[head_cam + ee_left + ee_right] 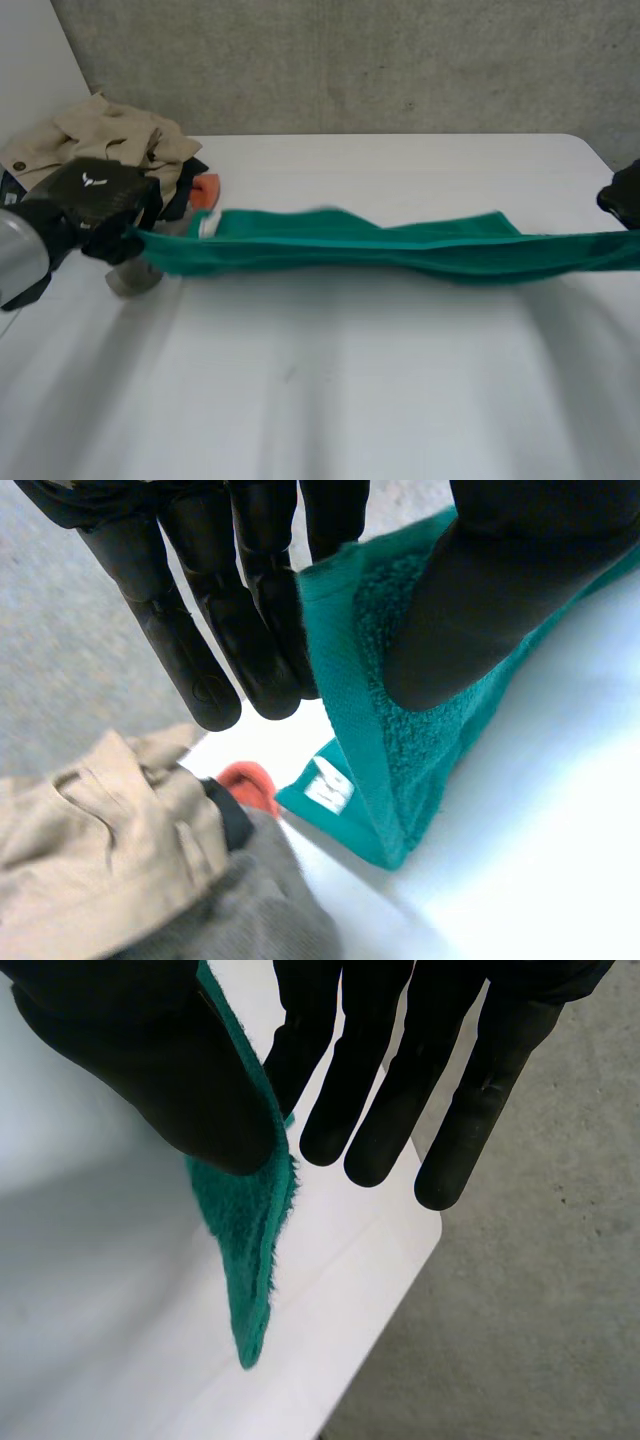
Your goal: Fold the laundry.
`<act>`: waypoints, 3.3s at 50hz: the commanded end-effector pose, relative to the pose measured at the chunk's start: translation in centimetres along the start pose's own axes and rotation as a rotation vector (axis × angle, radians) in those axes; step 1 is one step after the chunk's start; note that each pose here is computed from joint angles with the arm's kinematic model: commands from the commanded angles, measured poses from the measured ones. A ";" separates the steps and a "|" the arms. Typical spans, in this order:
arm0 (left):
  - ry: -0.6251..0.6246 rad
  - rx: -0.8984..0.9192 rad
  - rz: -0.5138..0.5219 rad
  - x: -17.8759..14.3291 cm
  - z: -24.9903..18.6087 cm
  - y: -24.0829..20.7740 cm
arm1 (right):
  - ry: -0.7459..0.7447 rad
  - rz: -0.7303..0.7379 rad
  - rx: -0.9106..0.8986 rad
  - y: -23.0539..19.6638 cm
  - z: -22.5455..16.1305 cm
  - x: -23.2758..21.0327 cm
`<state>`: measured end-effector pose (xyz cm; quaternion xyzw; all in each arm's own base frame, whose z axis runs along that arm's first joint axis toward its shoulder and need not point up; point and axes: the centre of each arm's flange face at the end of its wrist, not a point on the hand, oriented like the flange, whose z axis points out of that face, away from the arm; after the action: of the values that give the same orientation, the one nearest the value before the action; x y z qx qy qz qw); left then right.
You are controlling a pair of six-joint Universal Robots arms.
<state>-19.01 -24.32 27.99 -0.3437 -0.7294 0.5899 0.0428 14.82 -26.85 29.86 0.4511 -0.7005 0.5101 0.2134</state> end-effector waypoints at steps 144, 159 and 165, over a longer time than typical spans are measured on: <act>-0.081 0.106 0.038 8.2 11.6 2.4 | -0.142 0.426 0.063 10.1 16.6 -6.9; -0.086 0.114 0.037 8.2 11.4 2.1 | 0.032 0.449 -0.021 14.2 17.9 -4.3; -0.097 0.144 0.037 7.7 10.0 0.9 | 0.266 0.310 -0.045 15.8 15.1 3.1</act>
<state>-29.54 -28.96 20.23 -0.3277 -0.6873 0.6479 0.0205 7.04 -40.46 13.57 0.2756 -0.7741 0.5555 0.1276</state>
